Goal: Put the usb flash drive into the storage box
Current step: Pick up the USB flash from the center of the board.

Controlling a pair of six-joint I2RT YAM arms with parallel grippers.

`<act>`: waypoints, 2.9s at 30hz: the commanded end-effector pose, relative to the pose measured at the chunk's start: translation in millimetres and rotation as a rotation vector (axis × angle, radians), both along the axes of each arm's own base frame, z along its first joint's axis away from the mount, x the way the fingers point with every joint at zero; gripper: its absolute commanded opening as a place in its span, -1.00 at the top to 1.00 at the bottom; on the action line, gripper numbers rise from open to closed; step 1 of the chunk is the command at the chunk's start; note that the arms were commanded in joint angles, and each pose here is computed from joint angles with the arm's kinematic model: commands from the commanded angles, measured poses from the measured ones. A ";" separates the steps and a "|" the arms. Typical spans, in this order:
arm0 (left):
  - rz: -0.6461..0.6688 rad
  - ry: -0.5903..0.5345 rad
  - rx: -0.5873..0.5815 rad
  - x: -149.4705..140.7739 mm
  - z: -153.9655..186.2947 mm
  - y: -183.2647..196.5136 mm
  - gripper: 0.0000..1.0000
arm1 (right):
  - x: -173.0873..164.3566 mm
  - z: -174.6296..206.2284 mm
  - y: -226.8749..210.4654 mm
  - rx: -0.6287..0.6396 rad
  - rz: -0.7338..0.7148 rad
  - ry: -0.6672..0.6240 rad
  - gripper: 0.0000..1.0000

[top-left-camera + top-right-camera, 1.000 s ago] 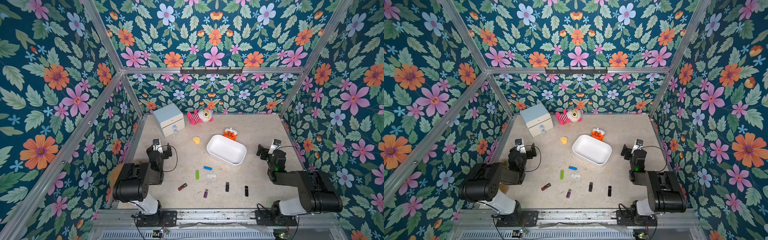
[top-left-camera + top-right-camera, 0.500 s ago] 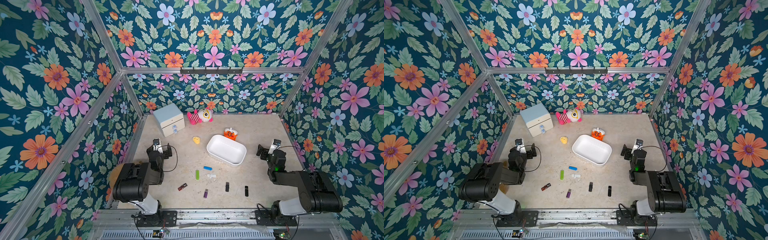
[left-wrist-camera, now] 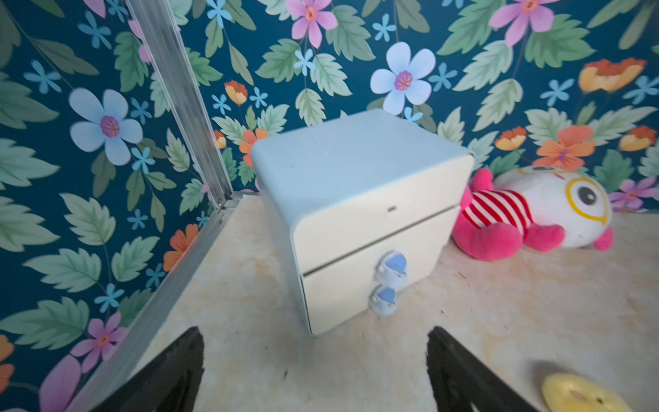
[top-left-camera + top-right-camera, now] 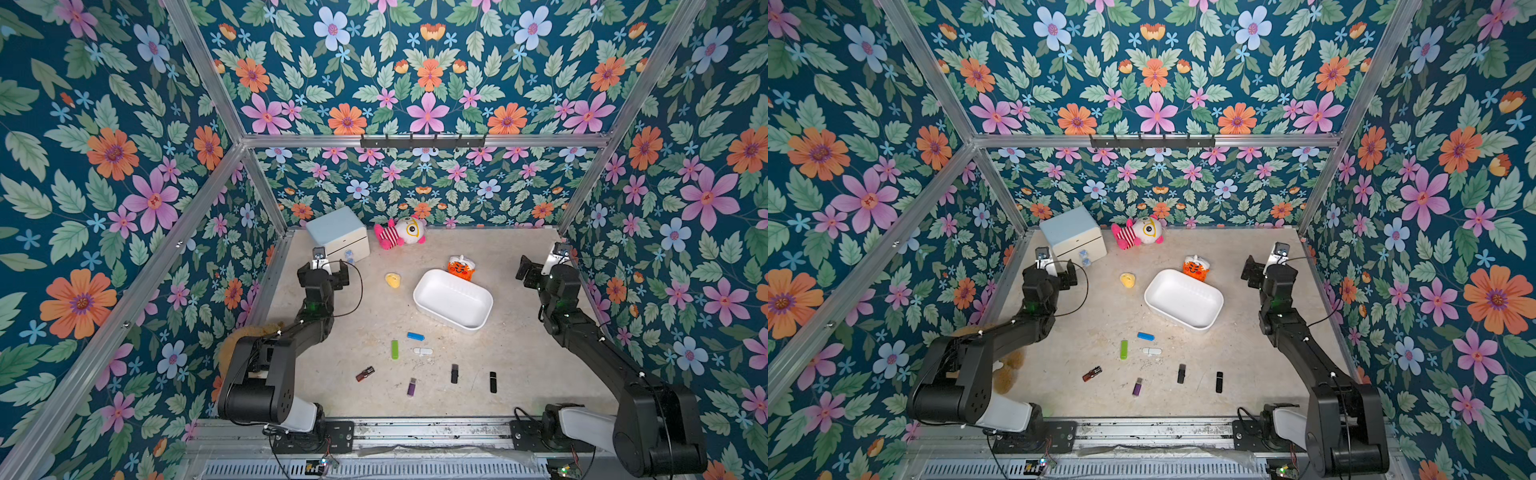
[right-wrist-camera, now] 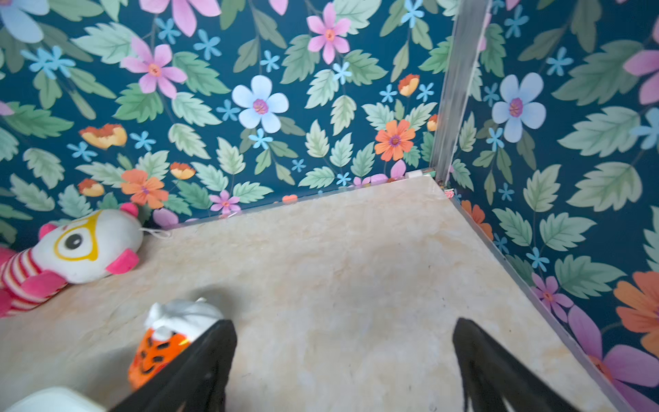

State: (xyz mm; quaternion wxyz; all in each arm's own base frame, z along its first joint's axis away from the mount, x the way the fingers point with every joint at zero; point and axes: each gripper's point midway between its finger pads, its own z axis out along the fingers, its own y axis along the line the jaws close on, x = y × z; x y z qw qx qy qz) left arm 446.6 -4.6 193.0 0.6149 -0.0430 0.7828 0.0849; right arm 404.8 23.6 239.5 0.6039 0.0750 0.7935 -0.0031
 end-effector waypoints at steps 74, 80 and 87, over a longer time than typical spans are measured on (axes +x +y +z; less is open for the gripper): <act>-0.259 0.976 -0.202 -223.4 -128.1 -139.1 -0.99 | -288.0 -237.9 105.9 0.158 0.011 1.263 1.00; -0.259 1.019 -0.227 -239.6 -140.5 -146.1 -0.98 | -286.7 -236.7 107.5 0.156 0.019 1.261 1.00; -0.292 1.009 -0.224 -232.7 -141.1 -167.9 -0.98 | -273.4 -201.8 105.0 0.137 0.017 1.186 1.00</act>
